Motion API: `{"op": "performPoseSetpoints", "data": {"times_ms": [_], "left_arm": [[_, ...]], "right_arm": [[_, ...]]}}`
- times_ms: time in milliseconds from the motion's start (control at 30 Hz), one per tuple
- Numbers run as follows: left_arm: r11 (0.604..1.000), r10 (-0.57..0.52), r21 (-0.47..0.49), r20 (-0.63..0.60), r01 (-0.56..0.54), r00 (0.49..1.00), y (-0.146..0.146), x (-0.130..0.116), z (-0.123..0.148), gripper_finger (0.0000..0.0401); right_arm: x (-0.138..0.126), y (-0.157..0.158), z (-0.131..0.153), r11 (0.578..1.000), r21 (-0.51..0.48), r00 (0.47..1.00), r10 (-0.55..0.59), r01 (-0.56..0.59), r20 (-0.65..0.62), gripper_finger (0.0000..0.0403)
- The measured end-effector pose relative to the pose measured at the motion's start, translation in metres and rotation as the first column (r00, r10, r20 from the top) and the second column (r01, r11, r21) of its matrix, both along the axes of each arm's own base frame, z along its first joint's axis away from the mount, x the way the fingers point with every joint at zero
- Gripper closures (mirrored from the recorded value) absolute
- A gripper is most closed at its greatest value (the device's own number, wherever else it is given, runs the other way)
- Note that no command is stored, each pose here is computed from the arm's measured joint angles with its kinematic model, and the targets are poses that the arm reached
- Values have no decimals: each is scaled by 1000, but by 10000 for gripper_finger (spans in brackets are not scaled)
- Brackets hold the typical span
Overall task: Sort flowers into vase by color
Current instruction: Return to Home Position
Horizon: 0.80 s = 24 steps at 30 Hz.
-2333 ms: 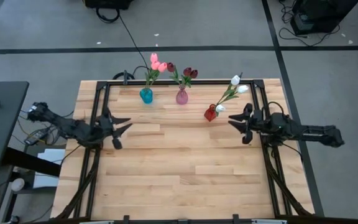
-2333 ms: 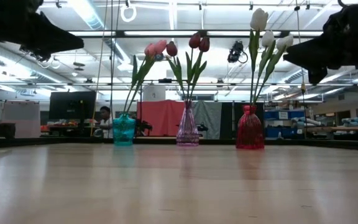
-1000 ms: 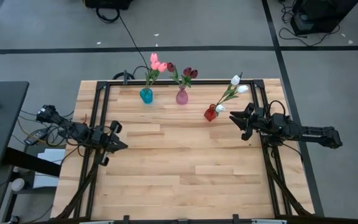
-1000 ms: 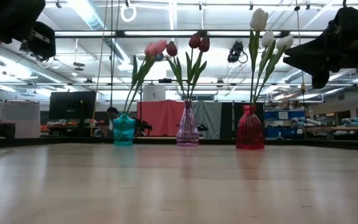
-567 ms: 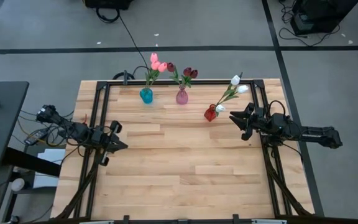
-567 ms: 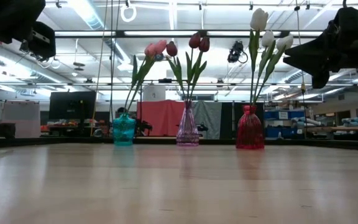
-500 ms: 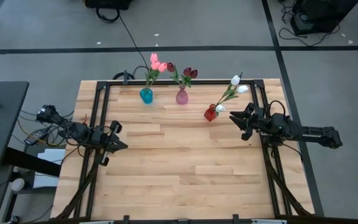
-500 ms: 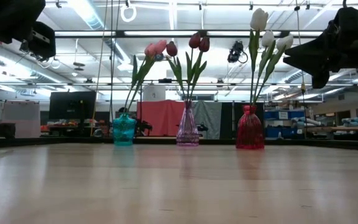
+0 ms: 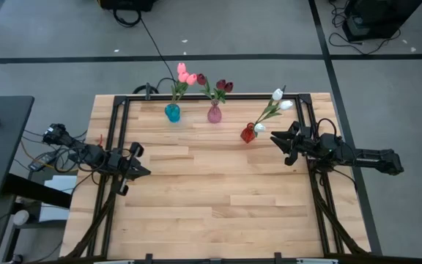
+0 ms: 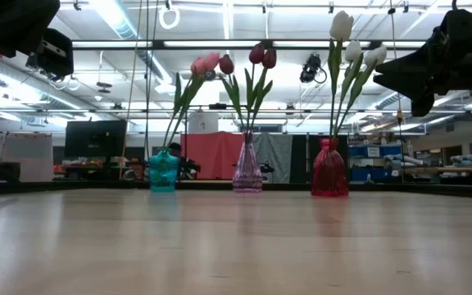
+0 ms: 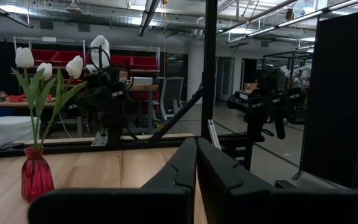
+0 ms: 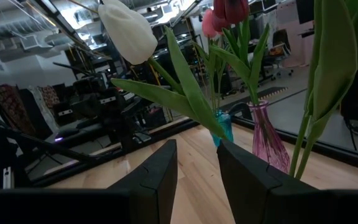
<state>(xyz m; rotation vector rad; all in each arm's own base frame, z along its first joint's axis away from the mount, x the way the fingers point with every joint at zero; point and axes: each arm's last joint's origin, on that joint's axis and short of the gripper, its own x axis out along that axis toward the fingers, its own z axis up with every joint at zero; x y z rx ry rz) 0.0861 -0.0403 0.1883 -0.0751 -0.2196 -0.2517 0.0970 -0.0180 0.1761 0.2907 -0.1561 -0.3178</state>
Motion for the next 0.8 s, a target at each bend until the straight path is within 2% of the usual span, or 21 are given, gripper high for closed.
{"op": "performPoseSetpoints", "data": {"times_ms": [800], "left_arm": [[1000,0,0,0,0,1000,0,0,0,384]], "right_arm": [[0,0,0,1000,0,1000,0,0,0,273]]}}
